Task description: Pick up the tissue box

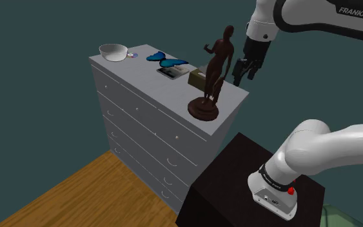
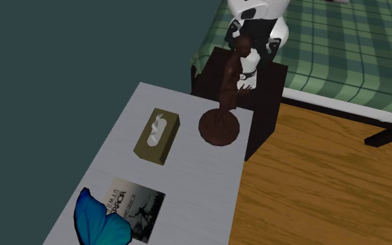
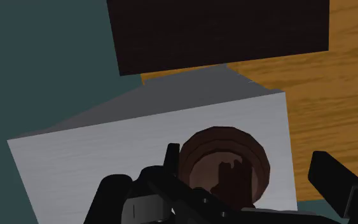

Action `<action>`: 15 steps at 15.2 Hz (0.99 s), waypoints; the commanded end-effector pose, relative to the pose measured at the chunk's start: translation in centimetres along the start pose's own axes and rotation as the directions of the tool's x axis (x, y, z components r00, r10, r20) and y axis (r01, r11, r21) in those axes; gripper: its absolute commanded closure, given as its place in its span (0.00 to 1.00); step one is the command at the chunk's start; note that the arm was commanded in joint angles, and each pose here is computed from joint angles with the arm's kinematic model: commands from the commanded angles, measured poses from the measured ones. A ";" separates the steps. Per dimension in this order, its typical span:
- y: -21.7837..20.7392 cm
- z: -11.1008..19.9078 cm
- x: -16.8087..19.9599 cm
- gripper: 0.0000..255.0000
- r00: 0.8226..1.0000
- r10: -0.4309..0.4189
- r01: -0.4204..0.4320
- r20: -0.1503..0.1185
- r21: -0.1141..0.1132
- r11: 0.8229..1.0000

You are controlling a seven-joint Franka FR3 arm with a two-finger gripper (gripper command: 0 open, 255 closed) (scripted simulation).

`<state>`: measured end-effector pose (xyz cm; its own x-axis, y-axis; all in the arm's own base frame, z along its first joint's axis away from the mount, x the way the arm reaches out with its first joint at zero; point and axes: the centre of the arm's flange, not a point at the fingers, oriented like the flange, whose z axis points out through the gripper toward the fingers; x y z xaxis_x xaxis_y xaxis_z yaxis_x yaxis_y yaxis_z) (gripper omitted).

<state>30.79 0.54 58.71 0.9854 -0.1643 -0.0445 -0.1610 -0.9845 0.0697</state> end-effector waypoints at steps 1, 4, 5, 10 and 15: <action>0.0 0.0 0.0 0.00 1.000 0.000 0.000 0.000 0.000 1.000; 0.9 1.0 3.9 0.00 1.000 0.001 0.000 0.030 -0.052 0.999; 1.2 1.3 5.2 0.00 0.999 0.002 0.001 0.040 -0.069 0.998; 2.9 3.2 11.6 0.00 0.996 0.009 0.005 0.089 -0.154 0.988; 4.8 5.2 17.9 0.00 0.990 0.020 0.014 0.137 -0.238 0.971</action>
<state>45.92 -6.82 54.62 0.9704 -0.1894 -0.1501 -0.1404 -0.9475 0.2874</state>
